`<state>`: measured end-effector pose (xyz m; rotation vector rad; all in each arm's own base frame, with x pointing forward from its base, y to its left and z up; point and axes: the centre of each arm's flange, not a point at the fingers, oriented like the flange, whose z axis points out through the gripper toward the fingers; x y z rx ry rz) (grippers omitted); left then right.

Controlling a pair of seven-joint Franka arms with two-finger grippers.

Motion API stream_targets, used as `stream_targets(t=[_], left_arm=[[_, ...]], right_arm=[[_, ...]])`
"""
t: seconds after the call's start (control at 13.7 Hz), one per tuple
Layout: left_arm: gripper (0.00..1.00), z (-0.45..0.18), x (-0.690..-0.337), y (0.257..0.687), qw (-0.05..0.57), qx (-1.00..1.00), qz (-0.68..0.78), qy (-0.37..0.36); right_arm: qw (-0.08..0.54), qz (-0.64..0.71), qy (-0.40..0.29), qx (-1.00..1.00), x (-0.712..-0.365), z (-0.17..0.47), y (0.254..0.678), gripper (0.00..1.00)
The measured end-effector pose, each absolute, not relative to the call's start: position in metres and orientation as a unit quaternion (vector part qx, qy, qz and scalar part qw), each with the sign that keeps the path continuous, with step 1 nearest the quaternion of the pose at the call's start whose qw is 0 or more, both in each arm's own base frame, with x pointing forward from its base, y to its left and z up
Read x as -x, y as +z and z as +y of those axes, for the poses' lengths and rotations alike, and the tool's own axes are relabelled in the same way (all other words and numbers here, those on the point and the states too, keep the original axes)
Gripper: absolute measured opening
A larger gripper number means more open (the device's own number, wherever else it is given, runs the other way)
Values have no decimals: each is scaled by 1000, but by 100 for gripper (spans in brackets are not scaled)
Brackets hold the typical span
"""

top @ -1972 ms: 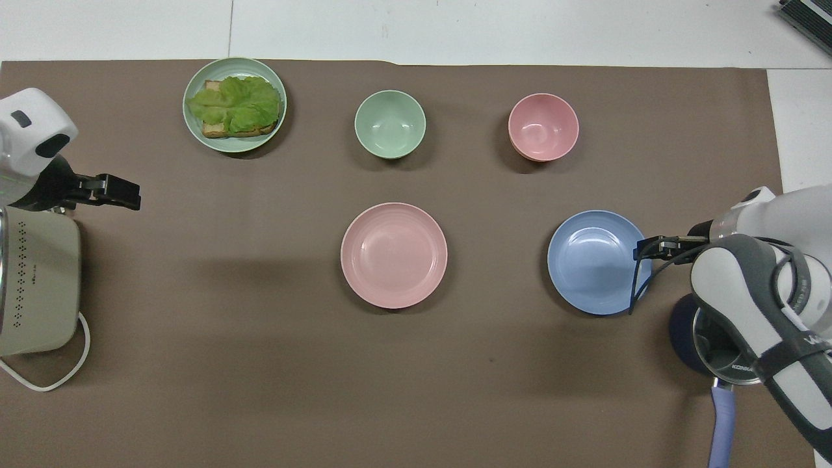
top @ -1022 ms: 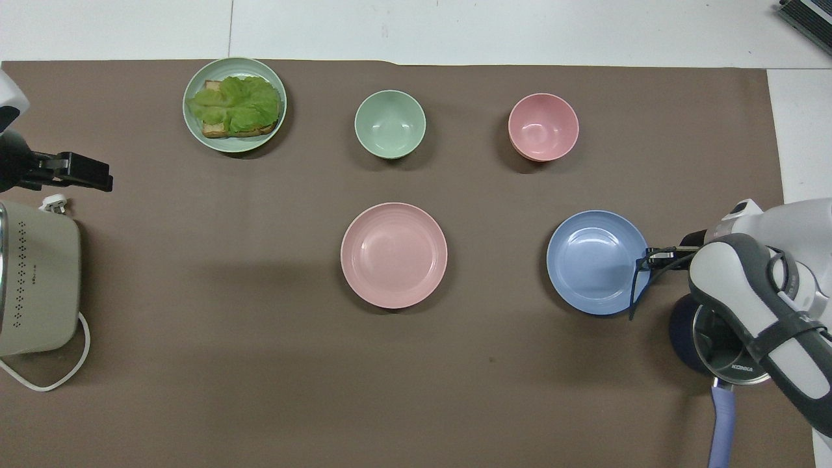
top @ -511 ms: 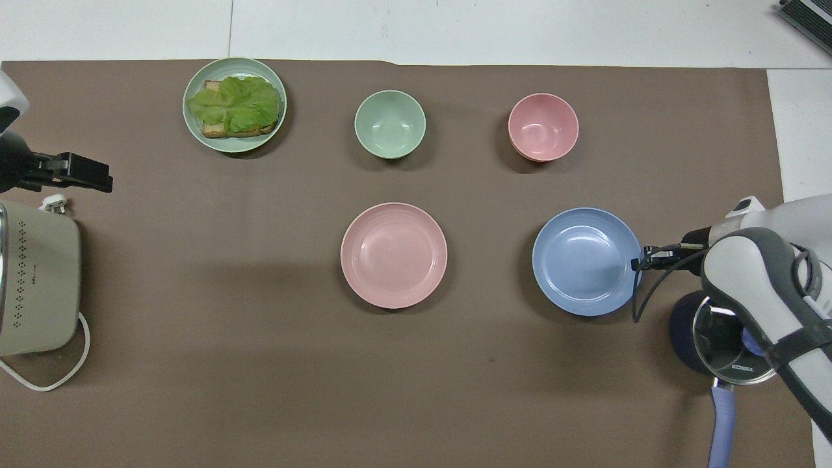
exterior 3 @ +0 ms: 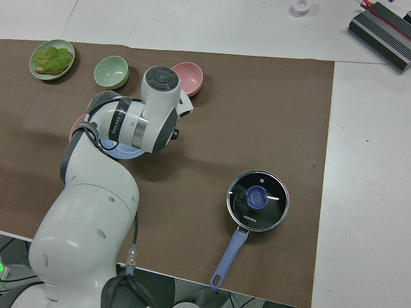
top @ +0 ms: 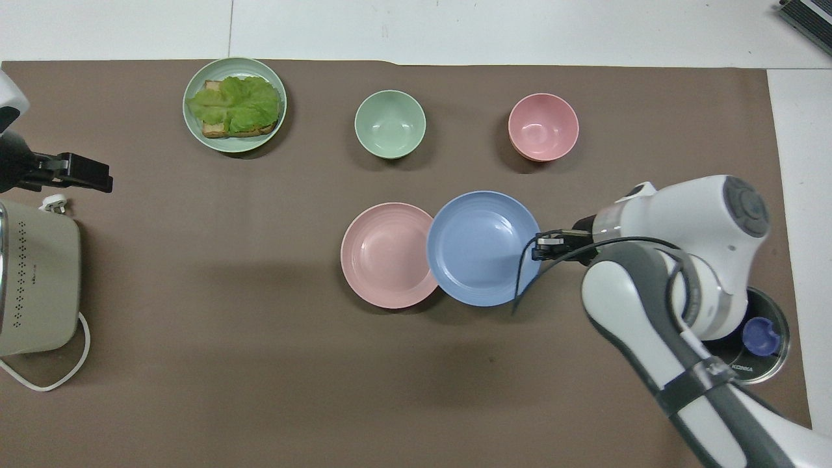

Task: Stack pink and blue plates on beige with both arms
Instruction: 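Lift the blue plate and carry it over the pink plate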

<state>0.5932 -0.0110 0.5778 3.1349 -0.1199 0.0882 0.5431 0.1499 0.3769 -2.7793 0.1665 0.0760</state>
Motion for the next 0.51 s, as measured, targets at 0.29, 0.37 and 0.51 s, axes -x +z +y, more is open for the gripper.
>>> stream_targets(t=[0.29, 0.37, 0.51], left_arm=[[100, -11, -593, 578, 2, -999, -38, 28], [100, -11, -593, 578, 2, -999, -38, 28], [100, -11, -593, 578, 2, -999, -38, 28]], right_arm=[[163, 76, 31, 983, -546, 228, 385, 4], [154, 82, 31, 984, -549, 235, 383, 4], [147, 89, 38, 984, -554, 247, 371, 4]])
